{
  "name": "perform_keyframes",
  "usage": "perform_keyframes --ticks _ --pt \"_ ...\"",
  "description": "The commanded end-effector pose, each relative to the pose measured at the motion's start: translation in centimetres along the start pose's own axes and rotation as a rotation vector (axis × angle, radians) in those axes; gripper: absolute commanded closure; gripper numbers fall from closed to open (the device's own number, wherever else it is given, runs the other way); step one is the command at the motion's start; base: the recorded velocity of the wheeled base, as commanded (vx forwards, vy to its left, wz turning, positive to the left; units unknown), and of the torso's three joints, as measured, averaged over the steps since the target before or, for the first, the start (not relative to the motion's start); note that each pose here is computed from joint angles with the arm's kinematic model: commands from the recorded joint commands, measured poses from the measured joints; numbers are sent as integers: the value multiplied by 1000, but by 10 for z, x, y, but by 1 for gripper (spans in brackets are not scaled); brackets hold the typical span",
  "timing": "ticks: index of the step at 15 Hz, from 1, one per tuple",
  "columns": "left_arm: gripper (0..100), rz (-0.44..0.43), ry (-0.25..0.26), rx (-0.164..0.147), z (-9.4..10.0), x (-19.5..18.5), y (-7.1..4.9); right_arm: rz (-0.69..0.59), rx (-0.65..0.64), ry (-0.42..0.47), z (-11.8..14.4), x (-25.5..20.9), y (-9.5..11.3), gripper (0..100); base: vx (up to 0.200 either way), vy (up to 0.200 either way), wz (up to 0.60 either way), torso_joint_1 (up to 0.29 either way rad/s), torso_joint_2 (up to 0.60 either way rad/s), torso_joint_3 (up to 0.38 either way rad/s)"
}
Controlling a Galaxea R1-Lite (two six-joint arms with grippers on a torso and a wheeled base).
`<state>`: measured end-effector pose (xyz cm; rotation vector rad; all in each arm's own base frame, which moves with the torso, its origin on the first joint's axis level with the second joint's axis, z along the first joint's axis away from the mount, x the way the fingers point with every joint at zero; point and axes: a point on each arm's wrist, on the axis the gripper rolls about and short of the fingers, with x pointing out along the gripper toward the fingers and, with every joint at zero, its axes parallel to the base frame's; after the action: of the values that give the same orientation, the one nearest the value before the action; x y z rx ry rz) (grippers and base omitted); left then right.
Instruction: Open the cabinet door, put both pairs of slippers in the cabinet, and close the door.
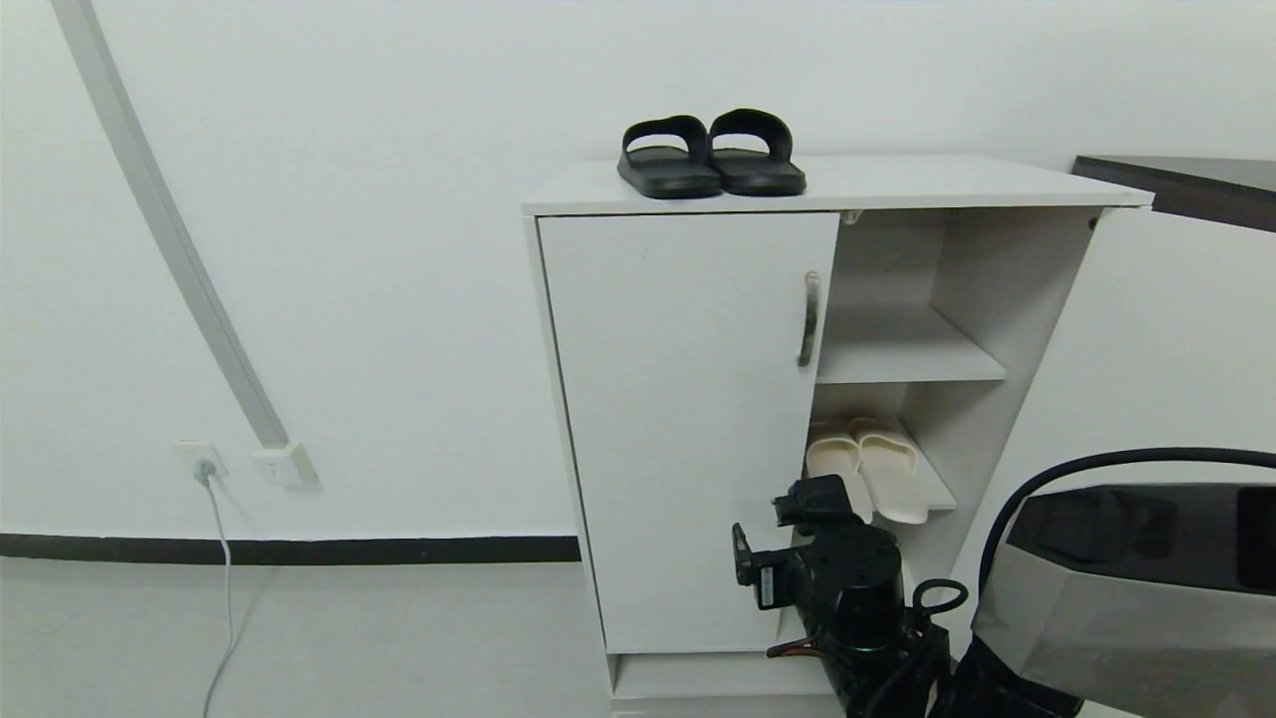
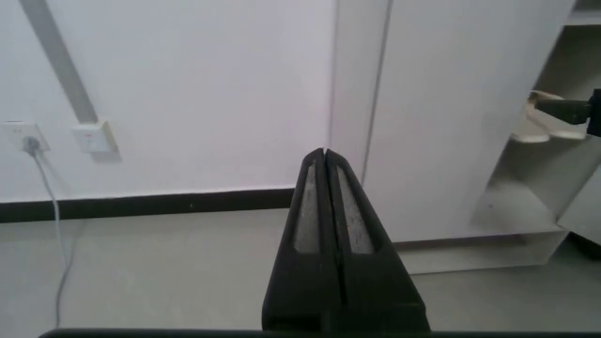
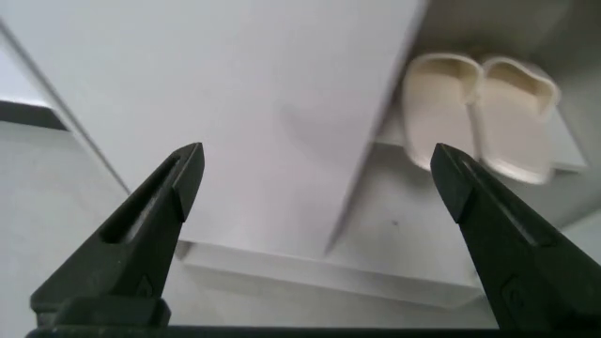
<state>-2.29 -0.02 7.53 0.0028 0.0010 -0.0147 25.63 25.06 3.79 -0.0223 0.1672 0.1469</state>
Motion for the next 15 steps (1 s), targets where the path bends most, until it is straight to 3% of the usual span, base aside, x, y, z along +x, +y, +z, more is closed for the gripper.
perform_keyframes --ticks 1,15 --pt "100 1 0 0 0 0 0 -2 6 -7 0 0 -1 0 0 0 0 0 0 0" --pt "100 1 2 0 0 0 0 -2 -19 -20 -4 -3 -9 0 0 0 0 0 0 0"
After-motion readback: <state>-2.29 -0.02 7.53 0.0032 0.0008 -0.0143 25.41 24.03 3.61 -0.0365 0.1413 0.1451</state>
